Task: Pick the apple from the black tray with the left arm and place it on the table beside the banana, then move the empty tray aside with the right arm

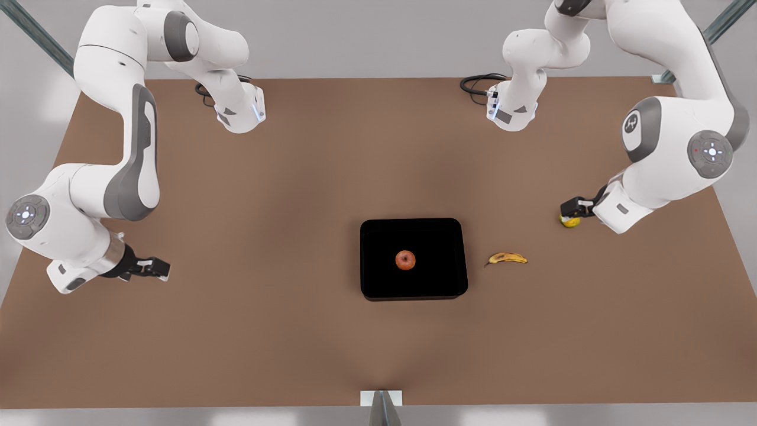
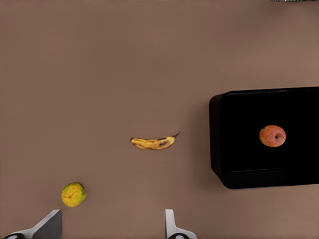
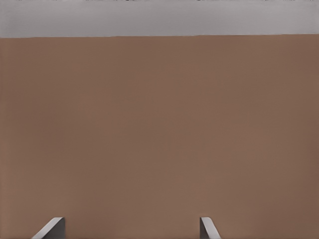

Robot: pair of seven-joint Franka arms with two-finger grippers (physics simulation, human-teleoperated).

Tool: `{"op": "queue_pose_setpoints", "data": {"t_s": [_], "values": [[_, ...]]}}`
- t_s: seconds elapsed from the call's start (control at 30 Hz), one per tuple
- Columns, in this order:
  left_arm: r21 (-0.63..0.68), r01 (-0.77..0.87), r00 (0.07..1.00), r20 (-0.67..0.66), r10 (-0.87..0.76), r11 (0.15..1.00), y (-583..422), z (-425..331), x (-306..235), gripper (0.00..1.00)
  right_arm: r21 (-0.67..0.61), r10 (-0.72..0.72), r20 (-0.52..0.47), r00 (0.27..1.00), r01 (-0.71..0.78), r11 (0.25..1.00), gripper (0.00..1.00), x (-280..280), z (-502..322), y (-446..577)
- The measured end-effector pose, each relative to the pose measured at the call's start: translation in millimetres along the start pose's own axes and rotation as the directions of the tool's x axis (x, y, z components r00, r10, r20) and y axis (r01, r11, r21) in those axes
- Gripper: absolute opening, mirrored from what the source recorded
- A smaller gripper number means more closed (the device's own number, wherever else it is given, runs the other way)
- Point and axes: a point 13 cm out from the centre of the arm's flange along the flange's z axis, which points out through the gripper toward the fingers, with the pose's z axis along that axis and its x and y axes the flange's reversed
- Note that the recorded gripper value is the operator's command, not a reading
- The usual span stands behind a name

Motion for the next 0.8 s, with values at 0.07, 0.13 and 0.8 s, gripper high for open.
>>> {"op": "queue_pose_setpoints", "data": {"t_s": [0.07, 0.13, 0.8], "values": [[-0.003, 0.001, 1.0, 0.006, -0.001, 1.0, -1.2, -0.4, -1.5, 1.0, -0.001, -0.003, 0.007, 1.0, 0.003, 1.0, 1.0, -1.8, -0.6, 0.4], [0.004, -0.001, 1.0, 0.0, 0.001, 1.0, -6.5, 6.5, -3.8, 1.0, 0.002, -0.007, -0.001, 1.0, 0.007, 1.0, 1.0, -2.8, 8.8, 0.2], [-0.093, -0.097, 0.994, 0.039, 0.101, 0.991, -393.3, 293.2, 8.3, 1.0, 0.01, -0.014, -0.018, 1.0, 0.014, 1.0, 1.0, 1.7, 0.5, -9.1]]}}
